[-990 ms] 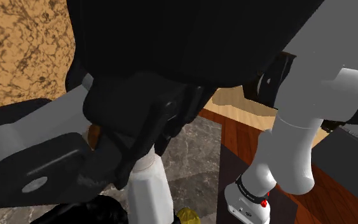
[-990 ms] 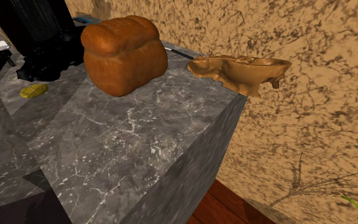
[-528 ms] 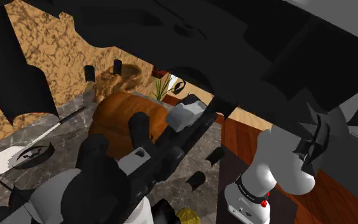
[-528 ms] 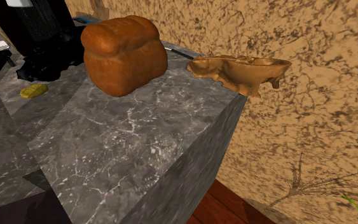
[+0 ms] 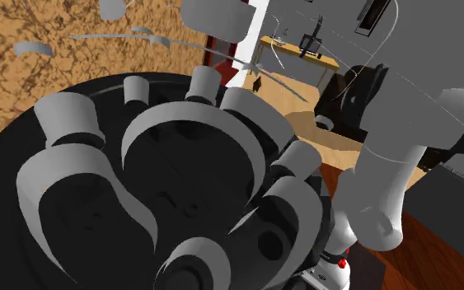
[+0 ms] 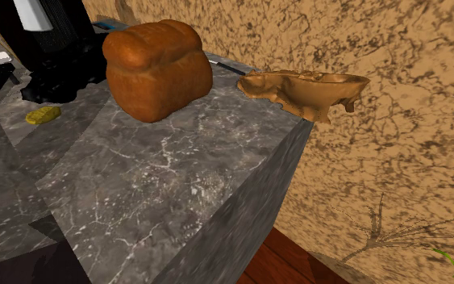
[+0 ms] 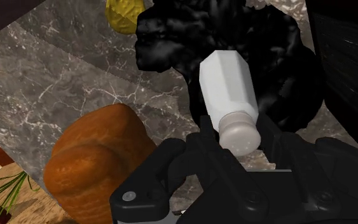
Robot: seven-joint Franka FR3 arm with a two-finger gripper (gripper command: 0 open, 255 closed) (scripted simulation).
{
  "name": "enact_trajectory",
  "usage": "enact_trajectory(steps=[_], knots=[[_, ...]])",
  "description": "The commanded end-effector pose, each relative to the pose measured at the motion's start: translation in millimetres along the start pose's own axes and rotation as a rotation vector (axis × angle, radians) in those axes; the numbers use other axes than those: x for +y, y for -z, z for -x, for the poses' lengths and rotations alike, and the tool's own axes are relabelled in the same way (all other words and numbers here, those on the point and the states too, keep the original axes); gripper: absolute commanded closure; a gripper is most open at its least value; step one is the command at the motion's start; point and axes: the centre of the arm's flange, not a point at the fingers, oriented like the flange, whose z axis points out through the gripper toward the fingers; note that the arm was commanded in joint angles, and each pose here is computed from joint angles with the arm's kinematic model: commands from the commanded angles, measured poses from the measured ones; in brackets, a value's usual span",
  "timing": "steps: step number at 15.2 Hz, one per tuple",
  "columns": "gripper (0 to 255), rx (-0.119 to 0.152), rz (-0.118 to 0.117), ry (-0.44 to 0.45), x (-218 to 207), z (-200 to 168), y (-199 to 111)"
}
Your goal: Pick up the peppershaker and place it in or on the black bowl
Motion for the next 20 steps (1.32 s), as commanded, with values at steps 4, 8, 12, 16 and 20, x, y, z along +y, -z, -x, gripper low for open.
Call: enact_trajectory(steps=[4,8,12,16,20], knots=[[255,0.0,0.0,0.0,-1.7,3.6,-27.7],[255,0.0,0.0,0.0,-2.7,5.5,-40.4],[255,0.0,0.0,0.0,-2.7,5.5,-40.4],[0,0.0,0.0,0.0,-2.7,5.5,-40.4],[0,0.0,0.0,0.0,-2.7,5.5,-40.4]])
